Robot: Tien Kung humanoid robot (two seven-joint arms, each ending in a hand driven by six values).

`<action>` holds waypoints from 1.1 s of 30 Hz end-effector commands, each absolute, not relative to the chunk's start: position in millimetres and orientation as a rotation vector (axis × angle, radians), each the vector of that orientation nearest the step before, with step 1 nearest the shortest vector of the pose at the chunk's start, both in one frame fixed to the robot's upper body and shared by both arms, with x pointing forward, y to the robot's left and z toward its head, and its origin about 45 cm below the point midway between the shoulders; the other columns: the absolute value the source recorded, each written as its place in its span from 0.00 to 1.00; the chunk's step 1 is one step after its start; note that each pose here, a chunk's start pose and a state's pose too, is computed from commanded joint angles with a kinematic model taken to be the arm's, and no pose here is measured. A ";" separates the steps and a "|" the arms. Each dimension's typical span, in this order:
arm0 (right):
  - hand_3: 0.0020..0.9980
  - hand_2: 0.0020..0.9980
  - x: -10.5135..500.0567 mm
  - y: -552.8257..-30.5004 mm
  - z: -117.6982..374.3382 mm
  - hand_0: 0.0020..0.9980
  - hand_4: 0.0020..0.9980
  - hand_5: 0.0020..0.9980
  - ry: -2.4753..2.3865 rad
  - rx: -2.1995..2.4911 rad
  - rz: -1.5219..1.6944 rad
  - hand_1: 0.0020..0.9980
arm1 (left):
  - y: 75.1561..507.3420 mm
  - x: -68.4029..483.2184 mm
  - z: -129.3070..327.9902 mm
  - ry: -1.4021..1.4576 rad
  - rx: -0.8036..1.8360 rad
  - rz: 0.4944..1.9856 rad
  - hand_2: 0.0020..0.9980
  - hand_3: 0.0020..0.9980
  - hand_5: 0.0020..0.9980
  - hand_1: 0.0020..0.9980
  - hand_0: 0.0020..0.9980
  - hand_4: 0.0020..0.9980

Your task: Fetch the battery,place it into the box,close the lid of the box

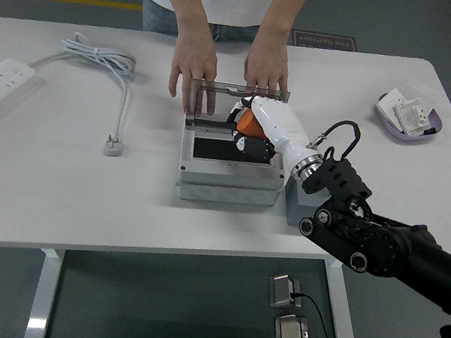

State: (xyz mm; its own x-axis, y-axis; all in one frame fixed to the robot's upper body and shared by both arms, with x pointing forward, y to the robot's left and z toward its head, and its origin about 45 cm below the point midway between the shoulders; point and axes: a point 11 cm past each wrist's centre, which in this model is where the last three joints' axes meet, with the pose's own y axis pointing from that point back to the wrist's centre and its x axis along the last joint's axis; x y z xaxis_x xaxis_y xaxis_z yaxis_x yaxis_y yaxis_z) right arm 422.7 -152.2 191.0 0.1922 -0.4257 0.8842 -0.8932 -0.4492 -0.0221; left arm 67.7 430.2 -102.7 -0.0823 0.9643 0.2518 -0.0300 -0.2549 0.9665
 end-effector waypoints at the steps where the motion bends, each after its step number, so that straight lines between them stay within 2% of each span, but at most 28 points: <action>1: 0.35 0.26 422.8 -152.2 190.9 0.00 0.25 0.00 -1.232 1.967 1.198 0.05 | 430.3 67.7 -102.7 1.104 1.327 1.475 0.68 0.63 0.18 0.73 0.67 0.63; 10: 0.36 0.26 421.9 -152.6 186.4 0.00 0.25 0.00 -1.250 2.026 1.130 0.06 | 430.5 68.0 -102.5 1.102 1.329 1.473 0.68 0.63 0.18 0.73 0.67 0.63; 11: 0.37 0.26 422.0 -152.9 185.7 0.00 0.30 0.02 -1.248 2.031 1.124 0.07 | 430.5 68.1 -102.5 1.102 1.329 1.473 0.69 0.63 0.18 0.73 0.67 0.63; 16: 0.37 0.26 422.0 -154.9 182.6 0.00 0.30 0.02 -1.238 2.044 1.104 0.07 | 430.1 69.2 -102.5 1.099 1.326 1.474 0.69 0.63 0.18 0.73 0.67 0.63; 17: 0.49 0.34 421.9 -155.3 182.0 0.09 0.54 0.11 -1.237 2.045 1.101 0.20 | 430.0 69.4 -102.6 1.099 1.326 1.473 0.69 0.63 0.18 0.73 0.67 0.64; 22: 0.49 0.34 421.4 -156.4 179.8 0.09 0.54 0.11 -1.234 2.049 1.092 0.20 | 429.9 69.6 -102.5 1.099 1.326 1.473 0.69 0.63 0.18 0.73 0.67 0.64; 23: 0.55 0.39 421.3 -156.5 179.6 0.24 0.55 0.16 -1.233 2.050 1.091 0.28 | 430.0 69.7 -102.5 1.099 1.326 1.473 0.69 0.63 0.18 0.73 0.67 0.63; 28: 0.55 0.39 421.3 -156.9 178.1 0.24 0.55 0.16 -1.203 2.042 1.102 0.28 | 430.2 70.3 -102.3 1.096 1.326 1.474 0.69 0.63 0.18 0.73 0.67 0.63; 29: 0.59 0.45 421.1 -156.4 177.7 0.29 0.56 0.26 -1.184 2.035 1.113 0.34 | 430.1 70.3 -102.4 1.096 1.326 1.474 0.69 0.63 0.18 0.73 0.67 0.64; 33: 0.59 0.45 420.2 -154.2 176.4 0.29 0.56 0.26 -1.100 1.998 1.169 0.34 | 429.8 70.8 -102.4 1.096 1.325 1.473 0.69 0.63 0.18 0.73 0.67 0.64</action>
